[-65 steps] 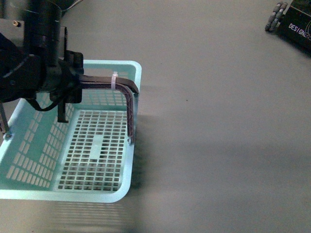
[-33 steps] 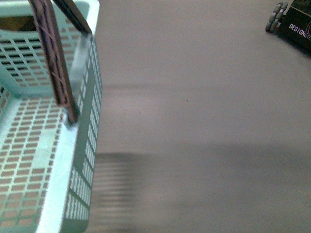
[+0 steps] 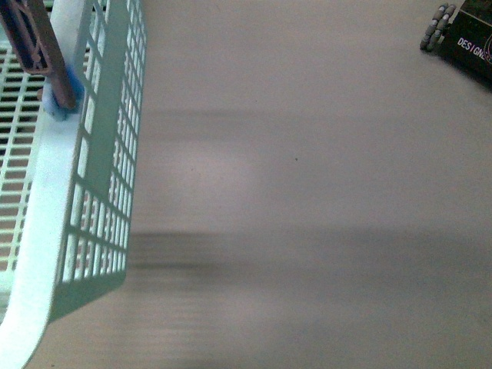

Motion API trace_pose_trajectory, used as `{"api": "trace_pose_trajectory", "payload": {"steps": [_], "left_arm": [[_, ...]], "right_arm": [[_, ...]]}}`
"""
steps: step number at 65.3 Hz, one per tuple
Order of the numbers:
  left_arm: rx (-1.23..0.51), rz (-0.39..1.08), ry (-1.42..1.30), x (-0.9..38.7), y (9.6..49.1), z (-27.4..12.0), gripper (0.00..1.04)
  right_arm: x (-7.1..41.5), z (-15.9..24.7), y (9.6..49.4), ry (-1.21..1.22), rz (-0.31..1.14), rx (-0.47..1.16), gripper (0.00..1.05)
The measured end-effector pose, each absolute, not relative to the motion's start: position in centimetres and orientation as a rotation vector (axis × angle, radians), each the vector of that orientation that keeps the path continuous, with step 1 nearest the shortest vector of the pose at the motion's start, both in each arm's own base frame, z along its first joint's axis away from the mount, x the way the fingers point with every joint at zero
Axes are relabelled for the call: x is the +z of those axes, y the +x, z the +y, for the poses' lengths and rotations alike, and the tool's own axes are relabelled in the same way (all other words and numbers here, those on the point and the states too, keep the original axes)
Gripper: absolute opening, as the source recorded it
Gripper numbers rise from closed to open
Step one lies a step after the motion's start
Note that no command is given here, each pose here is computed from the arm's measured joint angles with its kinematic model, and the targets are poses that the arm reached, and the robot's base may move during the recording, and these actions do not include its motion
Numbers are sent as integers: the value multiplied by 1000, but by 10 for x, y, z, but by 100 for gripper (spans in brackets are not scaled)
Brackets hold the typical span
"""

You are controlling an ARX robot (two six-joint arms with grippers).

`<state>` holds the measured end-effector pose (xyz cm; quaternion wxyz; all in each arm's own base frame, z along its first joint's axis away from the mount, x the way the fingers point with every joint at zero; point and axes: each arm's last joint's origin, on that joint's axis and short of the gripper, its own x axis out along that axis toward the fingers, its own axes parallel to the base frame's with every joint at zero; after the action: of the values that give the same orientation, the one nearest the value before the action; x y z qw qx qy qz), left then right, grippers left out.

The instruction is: Pick mango and avocado into basket

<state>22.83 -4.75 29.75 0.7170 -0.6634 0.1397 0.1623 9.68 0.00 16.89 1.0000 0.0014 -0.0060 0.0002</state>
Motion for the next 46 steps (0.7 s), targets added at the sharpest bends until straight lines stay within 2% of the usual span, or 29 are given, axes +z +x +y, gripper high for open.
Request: {"api": "trace_pose_trajectory", "payload": {"steps": [46], "left_arm": [[359, 310, -1468, 297, 228, -48, 26]], "right_arm": [[169, 0, 97, 3, -12, 0, 96]]}}
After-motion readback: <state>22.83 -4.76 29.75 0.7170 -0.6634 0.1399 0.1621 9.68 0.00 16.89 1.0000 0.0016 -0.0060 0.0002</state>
